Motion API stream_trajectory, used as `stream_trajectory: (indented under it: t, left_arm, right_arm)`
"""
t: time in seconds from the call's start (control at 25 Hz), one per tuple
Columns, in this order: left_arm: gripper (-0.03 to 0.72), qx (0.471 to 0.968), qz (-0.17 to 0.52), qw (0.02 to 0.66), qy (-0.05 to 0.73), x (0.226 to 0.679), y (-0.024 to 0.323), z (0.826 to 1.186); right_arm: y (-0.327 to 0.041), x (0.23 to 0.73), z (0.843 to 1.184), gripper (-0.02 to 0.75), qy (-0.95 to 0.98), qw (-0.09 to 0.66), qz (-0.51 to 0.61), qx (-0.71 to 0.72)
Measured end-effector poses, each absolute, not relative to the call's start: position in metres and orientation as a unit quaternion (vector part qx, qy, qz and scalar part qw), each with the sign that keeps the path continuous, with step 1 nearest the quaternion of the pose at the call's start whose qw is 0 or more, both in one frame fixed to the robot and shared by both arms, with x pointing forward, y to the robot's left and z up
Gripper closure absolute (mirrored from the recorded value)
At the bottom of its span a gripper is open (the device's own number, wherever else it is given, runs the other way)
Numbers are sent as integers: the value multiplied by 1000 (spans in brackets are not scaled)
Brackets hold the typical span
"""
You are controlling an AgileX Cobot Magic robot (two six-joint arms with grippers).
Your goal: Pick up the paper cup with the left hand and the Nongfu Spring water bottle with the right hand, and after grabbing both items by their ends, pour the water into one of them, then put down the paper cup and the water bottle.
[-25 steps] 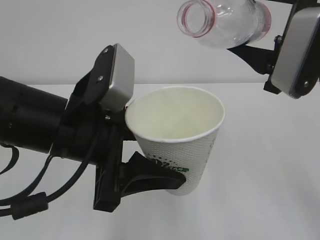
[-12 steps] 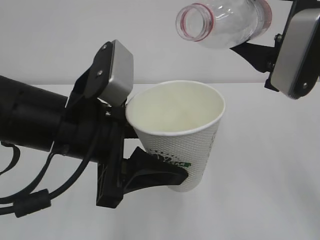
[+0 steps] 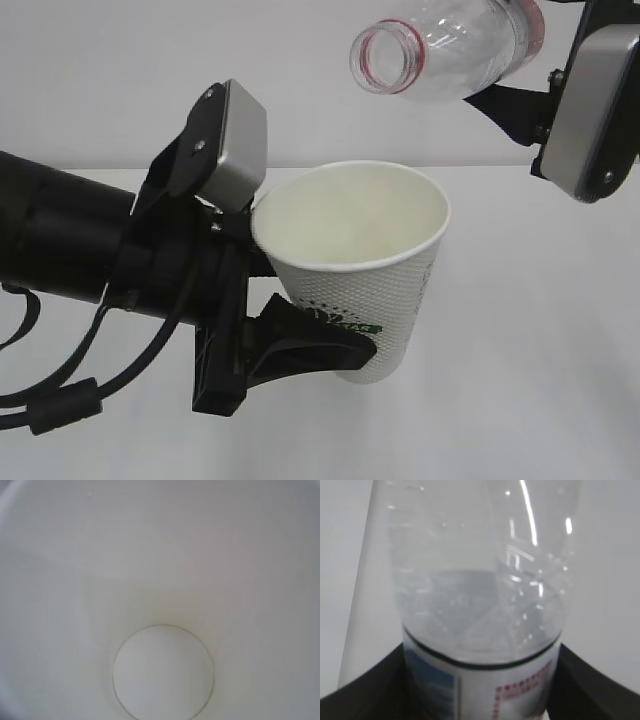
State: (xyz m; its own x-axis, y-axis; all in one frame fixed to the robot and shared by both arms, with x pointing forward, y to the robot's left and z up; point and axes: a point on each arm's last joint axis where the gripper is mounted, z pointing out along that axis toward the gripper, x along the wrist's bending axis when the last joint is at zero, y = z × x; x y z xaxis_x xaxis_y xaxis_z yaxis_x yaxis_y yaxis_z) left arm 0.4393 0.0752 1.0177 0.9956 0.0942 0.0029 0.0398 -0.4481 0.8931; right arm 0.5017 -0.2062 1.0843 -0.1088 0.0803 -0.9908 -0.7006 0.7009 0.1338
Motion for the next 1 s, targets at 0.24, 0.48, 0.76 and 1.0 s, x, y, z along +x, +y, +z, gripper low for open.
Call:
stream_trajectory:
  t: [0.24, 0.48, 0.76, 1.0]
  left_arm:
    - [195, 851, 26, 524, 39, 439, 75, 1018]
    - [195, 851, 26, 524, 39, 439, 75, 1018]
    - [195, 850, 26, 525, 41, 439, 75, 1018]
    - [195, 850, 26, 525, 41, 439, 75, 1018]
  right_arm:
    - [-206, 501, 1085, 225, 670, 632, 304, -242]
    - [-205, 501, 1085, 225, 663, 639, 294, -258]
    - [-205, 501, 1085, 225, 659, 642, 290, -265]
    - [-205, 501, 1085, 225, 658, 642, 289, -265]
